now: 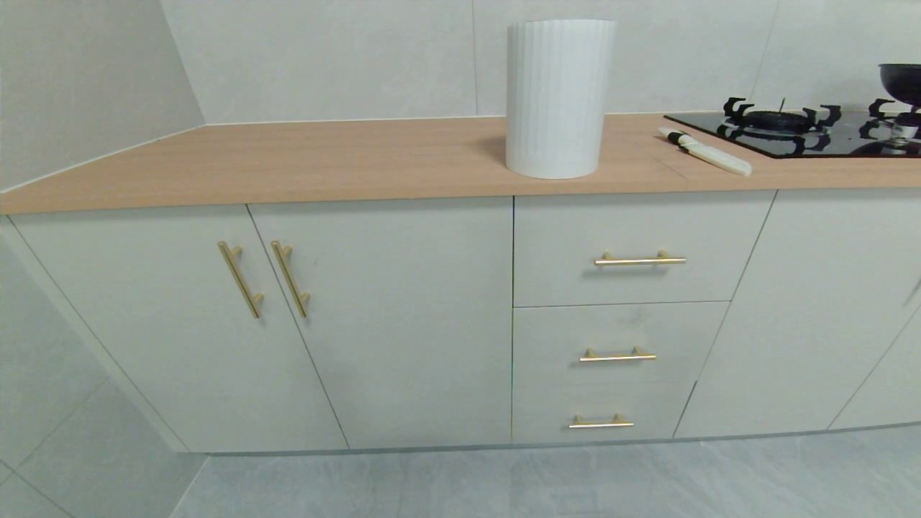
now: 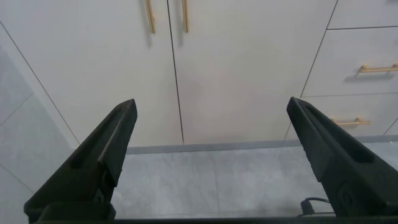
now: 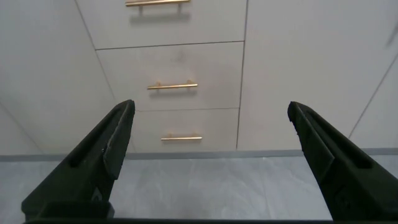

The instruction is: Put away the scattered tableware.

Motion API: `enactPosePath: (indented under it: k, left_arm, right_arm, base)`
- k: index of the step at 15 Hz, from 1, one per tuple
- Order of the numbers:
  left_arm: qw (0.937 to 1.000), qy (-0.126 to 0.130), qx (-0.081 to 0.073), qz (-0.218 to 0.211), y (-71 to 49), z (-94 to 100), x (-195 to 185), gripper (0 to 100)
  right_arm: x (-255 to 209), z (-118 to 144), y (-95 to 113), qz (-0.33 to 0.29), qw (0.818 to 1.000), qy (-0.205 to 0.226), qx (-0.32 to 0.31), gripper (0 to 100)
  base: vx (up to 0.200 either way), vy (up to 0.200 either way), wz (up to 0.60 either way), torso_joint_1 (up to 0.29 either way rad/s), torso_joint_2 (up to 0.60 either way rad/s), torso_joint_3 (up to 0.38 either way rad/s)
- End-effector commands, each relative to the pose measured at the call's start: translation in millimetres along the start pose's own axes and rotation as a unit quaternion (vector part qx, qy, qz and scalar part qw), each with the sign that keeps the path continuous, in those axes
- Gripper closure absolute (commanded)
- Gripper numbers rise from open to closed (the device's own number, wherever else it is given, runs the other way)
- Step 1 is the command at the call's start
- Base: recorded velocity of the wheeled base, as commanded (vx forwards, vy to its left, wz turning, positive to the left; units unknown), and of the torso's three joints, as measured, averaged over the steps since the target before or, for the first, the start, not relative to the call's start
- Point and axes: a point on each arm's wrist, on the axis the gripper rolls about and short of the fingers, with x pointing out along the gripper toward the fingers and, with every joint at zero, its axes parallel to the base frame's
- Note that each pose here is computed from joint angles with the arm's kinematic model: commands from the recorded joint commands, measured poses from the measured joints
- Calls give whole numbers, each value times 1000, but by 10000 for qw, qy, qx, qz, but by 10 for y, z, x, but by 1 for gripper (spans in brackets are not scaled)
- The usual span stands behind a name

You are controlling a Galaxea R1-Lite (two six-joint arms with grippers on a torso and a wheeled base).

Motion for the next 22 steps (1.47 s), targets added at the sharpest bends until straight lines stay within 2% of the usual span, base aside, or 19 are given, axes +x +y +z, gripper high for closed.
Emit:
enactPosePath:
  k: [1,4,17,22]
  left_arm:
    - [10000,2,2,2,0,0,0,0]
    - [10000,2,2,-5,0,0,0,0]
    - [10000,2,-6,2,0,0,0,0]
    - [10000,2,-6,2,0,0,0,0]
  right_arm:
    - [2,4,1,13,10000,9,-8,0]
    - [-2,-42,-5,-91,9993,236,-273,0]
    - [0,-37,-6,-108,9996,196,-168,0]
    - [0,-37,-6,-108,9996,196,-168,0]
  base:
    - [0,0,0,0,0,0]
    - [0,0,0,0,0,0]
    - [0,0,0,0,0,0]
    - [200,0,0,2,-3,2]
